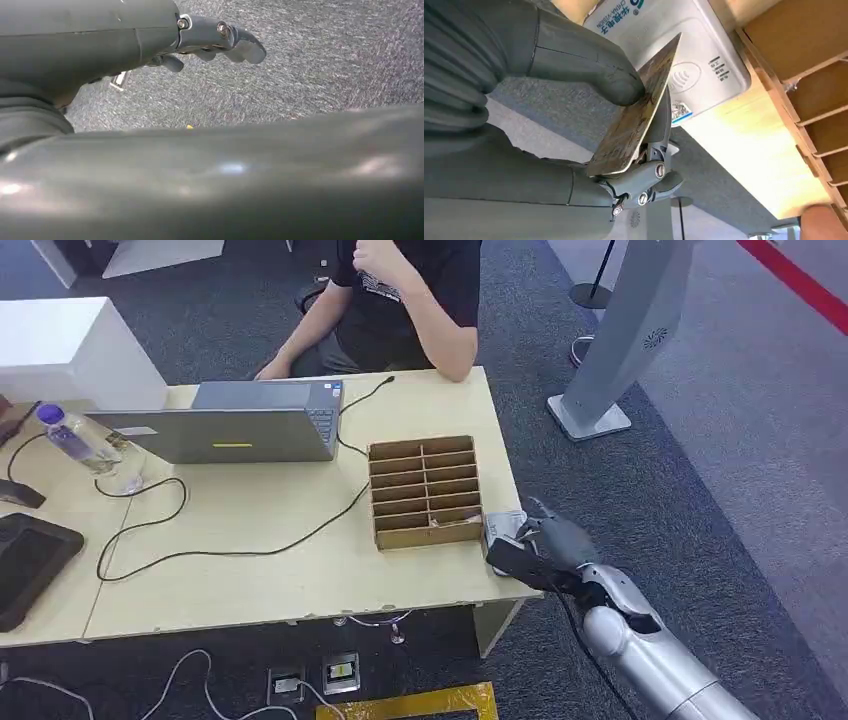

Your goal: Pass the card to the sensor for recognition and then transmit it.

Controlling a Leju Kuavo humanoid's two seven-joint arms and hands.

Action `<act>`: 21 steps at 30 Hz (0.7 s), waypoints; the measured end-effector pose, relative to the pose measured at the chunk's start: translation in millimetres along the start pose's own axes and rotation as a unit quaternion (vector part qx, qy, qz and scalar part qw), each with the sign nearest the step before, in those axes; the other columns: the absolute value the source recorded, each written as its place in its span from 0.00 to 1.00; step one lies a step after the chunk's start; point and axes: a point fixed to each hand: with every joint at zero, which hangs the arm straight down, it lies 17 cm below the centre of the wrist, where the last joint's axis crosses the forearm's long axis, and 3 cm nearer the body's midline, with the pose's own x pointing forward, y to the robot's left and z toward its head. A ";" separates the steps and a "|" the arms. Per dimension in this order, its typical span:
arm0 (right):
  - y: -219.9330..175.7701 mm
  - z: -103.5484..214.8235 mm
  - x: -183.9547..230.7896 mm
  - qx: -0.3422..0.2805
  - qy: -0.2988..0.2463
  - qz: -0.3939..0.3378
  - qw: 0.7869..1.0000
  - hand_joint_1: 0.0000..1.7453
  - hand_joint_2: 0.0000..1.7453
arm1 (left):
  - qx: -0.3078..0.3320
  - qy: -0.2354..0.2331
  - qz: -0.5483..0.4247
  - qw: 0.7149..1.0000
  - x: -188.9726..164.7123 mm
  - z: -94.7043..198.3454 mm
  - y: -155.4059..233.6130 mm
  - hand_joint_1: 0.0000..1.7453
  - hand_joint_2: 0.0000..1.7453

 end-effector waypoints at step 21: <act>2.9 -11.4 -11.0 0.007 0.018 -0.024 1.000 1.00 1.00 | 0.001 -0.001 -0.005 1.000 0.5 -0.1 0.3 0.00 0.00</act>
